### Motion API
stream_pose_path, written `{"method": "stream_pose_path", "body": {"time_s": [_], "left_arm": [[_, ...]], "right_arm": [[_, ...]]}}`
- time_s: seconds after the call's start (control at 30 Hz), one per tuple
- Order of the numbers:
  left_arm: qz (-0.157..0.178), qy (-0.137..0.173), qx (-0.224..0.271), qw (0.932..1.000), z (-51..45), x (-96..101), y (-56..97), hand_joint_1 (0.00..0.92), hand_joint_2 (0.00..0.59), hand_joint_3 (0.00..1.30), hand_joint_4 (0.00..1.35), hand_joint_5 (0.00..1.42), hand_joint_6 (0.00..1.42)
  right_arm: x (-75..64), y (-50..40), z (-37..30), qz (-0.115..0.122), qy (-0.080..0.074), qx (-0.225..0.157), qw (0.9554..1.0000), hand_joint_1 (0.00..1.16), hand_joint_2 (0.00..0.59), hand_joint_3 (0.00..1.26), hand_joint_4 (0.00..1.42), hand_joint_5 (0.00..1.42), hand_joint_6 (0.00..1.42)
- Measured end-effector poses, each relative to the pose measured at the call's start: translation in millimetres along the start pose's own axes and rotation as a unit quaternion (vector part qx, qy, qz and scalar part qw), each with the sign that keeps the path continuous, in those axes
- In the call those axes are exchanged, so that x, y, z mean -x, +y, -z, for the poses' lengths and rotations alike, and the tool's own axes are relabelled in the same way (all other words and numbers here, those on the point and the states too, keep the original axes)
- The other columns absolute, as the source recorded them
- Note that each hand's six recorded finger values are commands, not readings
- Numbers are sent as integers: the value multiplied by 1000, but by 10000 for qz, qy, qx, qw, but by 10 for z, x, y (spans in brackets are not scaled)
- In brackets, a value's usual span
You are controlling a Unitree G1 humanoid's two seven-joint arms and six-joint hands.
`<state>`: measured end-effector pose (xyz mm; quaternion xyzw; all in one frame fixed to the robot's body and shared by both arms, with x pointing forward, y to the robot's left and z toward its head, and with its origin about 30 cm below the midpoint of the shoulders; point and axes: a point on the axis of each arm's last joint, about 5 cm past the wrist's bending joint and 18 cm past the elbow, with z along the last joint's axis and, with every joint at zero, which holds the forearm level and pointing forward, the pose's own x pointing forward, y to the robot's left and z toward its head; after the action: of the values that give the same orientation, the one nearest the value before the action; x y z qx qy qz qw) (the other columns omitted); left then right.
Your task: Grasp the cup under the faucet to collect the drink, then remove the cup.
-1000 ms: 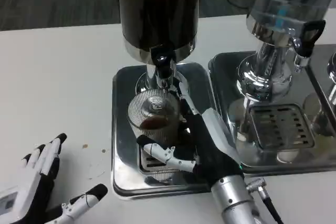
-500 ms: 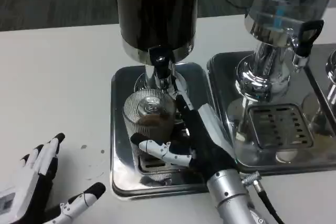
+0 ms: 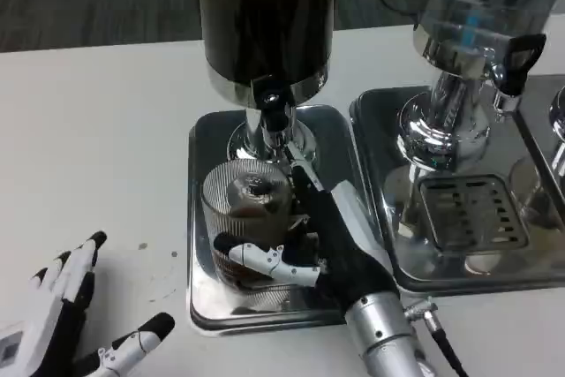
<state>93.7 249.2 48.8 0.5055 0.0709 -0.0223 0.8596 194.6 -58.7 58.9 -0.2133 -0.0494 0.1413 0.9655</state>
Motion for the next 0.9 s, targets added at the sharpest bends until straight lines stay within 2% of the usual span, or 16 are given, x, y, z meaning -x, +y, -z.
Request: {"method": "stream_pose_path", "body": {"time_s": [0.23,0.9], "left_arm": [[8,16,55,10000,0,3,4,0,130,0,0,0,0],[4,29,119,9999,1,-3,12,0,138,0,0,0,0]], "right_arm": [[29,19,11,185,-39,52,9998,842,165,131,450,666,1078],[43,34,23,318,-102,182,9993,878,182,178,526,771,1227]]}}
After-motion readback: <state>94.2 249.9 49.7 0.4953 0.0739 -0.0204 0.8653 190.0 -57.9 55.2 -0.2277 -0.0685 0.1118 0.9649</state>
